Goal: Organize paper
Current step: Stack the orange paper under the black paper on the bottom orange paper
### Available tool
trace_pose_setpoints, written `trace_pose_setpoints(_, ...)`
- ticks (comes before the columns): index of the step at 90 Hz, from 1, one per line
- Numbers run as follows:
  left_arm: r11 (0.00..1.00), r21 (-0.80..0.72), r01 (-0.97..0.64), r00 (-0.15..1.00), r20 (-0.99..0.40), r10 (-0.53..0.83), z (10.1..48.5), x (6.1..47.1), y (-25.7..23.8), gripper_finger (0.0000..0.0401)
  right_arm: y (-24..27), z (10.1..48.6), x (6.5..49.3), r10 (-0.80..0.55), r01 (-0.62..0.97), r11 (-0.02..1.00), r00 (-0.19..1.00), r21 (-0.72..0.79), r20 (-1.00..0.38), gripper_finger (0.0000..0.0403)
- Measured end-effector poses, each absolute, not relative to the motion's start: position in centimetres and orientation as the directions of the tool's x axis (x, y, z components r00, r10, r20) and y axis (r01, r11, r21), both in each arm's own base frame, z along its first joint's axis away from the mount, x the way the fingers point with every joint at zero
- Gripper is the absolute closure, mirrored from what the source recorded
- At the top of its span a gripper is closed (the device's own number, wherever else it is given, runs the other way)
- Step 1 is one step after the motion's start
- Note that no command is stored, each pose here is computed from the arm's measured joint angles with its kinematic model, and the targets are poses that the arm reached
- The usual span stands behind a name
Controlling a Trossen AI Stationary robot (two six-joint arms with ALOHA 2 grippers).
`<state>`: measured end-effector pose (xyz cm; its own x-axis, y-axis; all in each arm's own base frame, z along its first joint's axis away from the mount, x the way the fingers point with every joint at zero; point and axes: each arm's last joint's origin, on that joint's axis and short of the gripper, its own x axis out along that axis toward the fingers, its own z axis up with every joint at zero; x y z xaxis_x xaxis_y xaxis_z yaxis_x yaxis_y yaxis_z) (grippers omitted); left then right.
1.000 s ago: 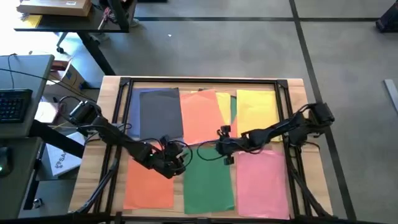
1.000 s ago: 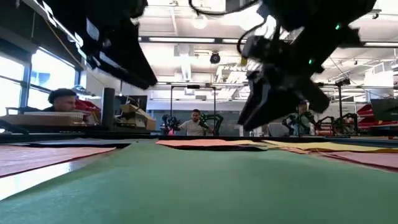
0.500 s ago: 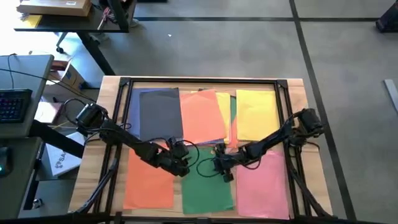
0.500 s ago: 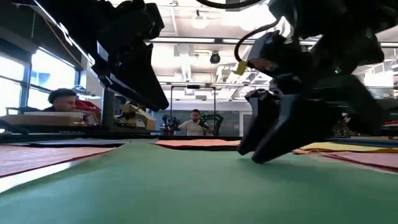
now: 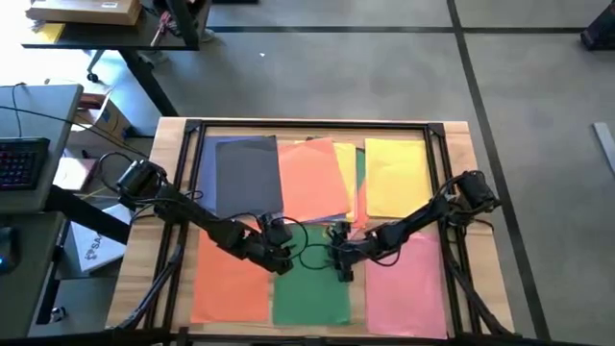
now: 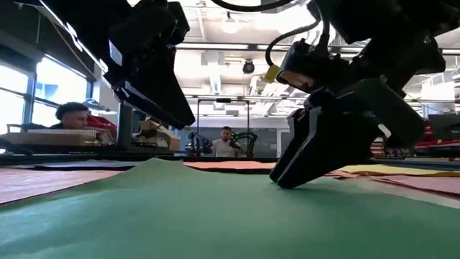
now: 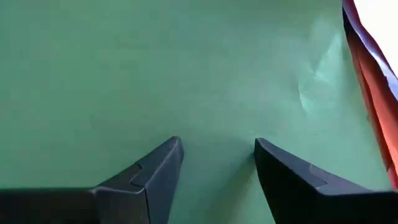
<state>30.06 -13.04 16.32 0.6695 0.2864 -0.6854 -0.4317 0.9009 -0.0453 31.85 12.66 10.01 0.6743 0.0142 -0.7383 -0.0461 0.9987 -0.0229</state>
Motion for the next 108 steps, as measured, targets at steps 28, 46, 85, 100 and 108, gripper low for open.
trace_pose_setpoints(28, 0.896, -0.047, -0.441, 0.688, -0.659, 0.304, 16.5, 30.2, -13.0, 0.0222, 12.0, 15.7, 31.3, -0.015, -0.153, 0.976, 0.67, -0.157, -0.742, 0.021)
trace_pose_setpoints(46, 0.877, -0.049, -0.477, 0.673, -0.662, 0.33, 16.5, 30.6, -12.0, 0.0227, 8.9, 19.2, 27.9, -0.278, -0.133, 0.877, 0.641, -0.461, -0.715, 0.021)
trace_pose_setpoints(85, 0.79, 0.004, -0.613, 0.525, -0.745, 0.411, 16.2, 33.0, 1.9, 0.0339, 3.9, 14.1, 27.3, -0.278, -0.258, 0.805, 0.632, -0.534, -0.724, 0.021)
trace_pose_setpoints(100, 0.812, -0.019, -0.583, 0.51, -0.787, 0.348, 14.3, 33.4, 5.5, 0.0378, 3.8, 12.5, 28.2, -0.252, -0.313, 0.781, 0.634, -0.54, -0.731, 0.021)
trace_pose_setpoints(108, 0.828, -0.04, -0.56, 0.509, -0.805, 0.305, 12.9, 33.7, 6.3, 0.0393, 3.5, 11.8, 28.4, -0.322, -0.283, 0.762, 0.614, -0.582, -0.72, 0.021)
